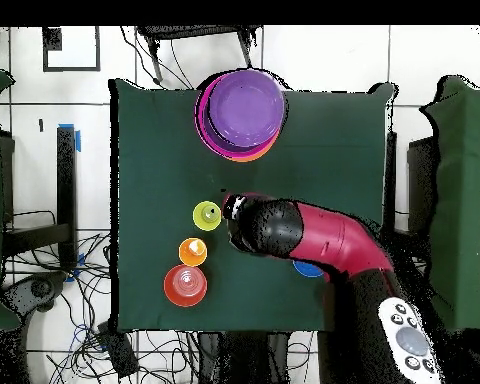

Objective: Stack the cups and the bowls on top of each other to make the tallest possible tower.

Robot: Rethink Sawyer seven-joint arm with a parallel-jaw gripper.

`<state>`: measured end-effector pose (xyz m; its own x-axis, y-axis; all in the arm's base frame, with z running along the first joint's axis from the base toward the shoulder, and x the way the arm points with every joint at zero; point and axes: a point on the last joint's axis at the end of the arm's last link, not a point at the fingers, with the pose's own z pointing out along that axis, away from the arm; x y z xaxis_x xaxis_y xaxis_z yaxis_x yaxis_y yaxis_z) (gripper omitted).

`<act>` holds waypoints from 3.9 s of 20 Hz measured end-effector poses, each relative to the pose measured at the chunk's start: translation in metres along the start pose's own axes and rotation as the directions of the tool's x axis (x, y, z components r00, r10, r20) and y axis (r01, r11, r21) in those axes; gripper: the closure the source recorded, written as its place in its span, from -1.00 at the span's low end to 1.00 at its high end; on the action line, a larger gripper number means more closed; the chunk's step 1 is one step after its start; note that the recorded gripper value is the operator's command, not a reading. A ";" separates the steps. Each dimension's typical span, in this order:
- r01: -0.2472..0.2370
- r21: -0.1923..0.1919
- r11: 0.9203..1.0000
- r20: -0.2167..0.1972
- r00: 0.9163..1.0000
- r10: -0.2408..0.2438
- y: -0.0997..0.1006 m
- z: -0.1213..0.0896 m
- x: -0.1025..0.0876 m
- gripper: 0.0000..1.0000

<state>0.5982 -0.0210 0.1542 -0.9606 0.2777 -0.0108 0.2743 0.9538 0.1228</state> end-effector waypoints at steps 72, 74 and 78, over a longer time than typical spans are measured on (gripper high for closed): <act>0.063 0.021 0.998 0.118 0.991 -0.065 0.034 0.056 0.078 -1.00; 0.059 0.019 0.998 0.119 0.991 -0.061 0.033 0.061 0.081 -1.00; 0.052 0.010 0.999 0.125 0.991 -0.053 0.031 0.078 0.091 -1.00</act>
<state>0.5228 0.0426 0.0794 -0.9608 0.2389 -0.1408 0.2243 0.9680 0.1122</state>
